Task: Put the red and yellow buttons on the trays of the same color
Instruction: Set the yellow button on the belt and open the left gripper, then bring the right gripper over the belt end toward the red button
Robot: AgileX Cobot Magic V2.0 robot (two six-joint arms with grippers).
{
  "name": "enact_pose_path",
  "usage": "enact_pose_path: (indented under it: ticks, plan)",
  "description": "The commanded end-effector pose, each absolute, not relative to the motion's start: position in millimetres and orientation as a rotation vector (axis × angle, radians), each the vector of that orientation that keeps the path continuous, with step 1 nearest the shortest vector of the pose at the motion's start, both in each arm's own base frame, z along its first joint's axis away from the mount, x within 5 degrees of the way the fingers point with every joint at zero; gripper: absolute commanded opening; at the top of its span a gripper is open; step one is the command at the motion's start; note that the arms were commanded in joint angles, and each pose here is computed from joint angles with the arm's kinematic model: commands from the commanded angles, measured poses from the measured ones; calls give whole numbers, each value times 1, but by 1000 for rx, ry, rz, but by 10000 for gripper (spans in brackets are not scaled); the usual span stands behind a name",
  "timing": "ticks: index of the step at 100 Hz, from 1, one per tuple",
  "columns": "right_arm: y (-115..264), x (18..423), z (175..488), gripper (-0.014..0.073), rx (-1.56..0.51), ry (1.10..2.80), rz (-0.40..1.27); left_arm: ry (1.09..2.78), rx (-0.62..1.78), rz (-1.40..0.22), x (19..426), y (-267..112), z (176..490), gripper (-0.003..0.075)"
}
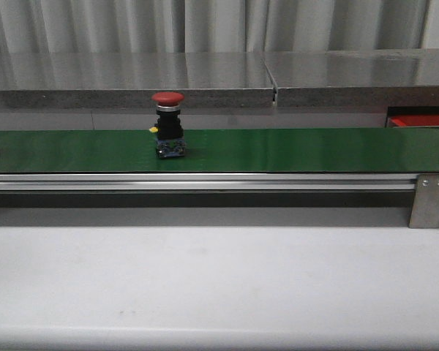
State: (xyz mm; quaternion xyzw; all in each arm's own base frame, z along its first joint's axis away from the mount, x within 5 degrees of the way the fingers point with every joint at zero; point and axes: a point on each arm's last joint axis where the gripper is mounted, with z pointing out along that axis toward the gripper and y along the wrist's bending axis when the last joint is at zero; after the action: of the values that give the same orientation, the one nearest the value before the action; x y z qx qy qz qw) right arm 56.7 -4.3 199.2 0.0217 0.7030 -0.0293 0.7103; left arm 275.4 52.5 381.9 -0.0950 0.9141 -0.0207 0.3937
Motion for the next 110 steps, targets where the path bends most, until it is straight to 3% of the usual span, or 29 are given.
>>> enact_pose_path:
  ticks: [1,15,32,41,53,70,110]
  plan:
    - [-3,54,215,-117,30,1445,-71,2061,-176,-23,244,39,405,689]
    - [-3,54,215,-117,30,1445,-71,1929,-44,-23,199,13,402,689]
    - [-3,54,215,-117,30,1445,-71,1906,17,-49,157,0,382,688]
    - [-3,54,215,-117,30,1444,-71,1888,17,-48,140,-1,374,635]
    - [-3,54,215,-117,30,1444,-71,1859,17,-45,122,-2,365,420]
    - [-3,54,215,-117,30,1444,-71,1808,20,-42,104,-3,363,-22]
    - [-3,53,217,-117,28,1425,-71,1807,22,-42,102,-3,363,-20]
